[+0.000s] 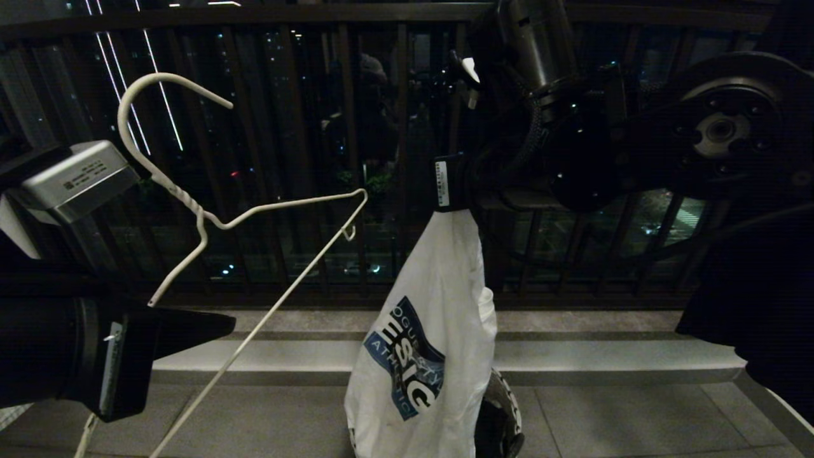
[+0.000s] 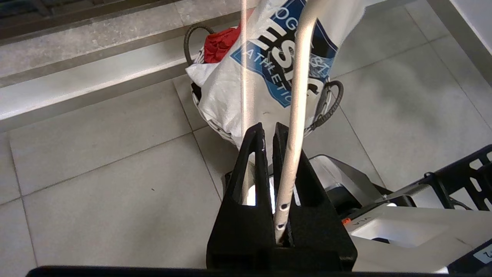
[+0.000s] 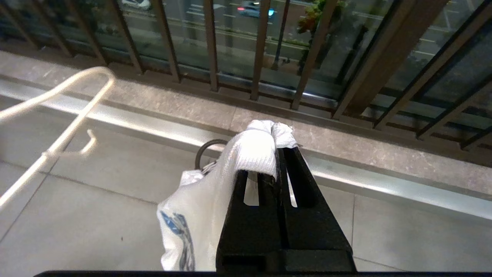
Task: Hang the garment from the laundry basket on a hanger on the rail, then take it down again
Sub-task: Hang the clothes on the clothes rack
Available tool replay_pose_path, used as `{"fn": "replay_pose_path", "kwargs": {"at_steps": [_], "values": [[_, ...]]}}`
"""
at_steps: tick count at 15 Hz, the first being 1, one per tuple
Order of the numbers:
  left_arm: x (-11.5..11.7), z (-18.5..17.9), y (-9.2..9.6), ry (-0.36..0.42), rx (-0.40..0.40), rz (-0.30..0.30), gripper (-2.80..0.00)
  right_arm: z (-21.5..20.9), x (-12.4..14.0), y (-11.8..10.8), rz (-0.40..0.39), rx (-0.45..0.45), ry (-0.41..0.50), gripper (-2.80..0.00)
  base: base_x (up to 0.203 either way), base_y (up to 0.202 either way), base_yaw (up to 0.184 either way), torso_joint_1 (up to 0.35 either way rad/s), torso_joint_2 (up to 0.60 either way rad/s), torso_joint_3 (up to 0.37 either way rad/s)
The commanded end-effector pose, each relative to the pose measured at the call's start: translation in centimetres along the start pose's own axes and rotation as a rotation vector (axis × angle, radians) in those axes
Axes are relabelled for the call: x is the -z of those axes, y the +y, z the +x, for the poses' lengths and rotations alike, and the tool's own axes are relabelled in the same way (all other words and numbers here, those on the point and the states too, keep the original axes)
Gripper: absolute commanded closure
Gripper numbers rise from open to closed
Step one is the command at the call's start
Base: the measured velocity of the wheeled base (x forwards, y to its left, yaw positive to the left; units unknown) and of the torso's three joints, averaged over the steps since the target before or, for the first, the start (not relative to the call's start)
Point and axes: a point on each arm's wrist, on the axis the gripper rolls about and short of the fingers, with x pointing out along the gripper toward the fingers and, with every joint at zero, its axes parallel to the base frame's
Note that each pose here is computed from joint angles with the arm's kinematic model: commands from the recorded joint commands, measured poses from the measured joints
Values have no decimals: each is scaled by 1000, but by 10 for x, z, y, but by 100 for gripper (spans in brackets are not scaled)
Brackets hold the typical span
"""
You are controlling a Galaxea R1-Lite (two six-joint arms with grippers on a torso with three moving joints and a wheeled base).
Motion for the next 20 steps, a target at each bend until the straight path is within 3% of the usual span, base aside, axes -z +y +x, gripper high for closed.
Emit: {"fn": "replay_pose_path", "kwargs": {"at_steps": [1,4,9,11,15,17,20], "values": [[0,3,0,9,-7,-1,0,-4,4,9,-12,-16,7,0,0,0,0,0,0,0],[0,-5,0,-9,13,1,0,3,5,11,-15,-1,2,0,0,0,0,0,0,0],[1,-9,-5,5,54,16,0,14,-5,4,57,19,-84,0,0,0,0,0,0,0],[0,-12,-5,7,55,14,0,14,-4,2,87,70,-84,0,0,0,0,0,0,0],[1,-16,-7,3,69,21,0,16,2,-9,44,201,-30,0,0,0,0,0,0,0],[1,-16,-6,0,70,20,0,5,-9,-17,72,224,-79,0,0,0,0,0,0,0],[2,-20,-6,-12,74,19,0,-11,-36,-20,76,193,-247,0,0,0,0,0,0,0]]}}
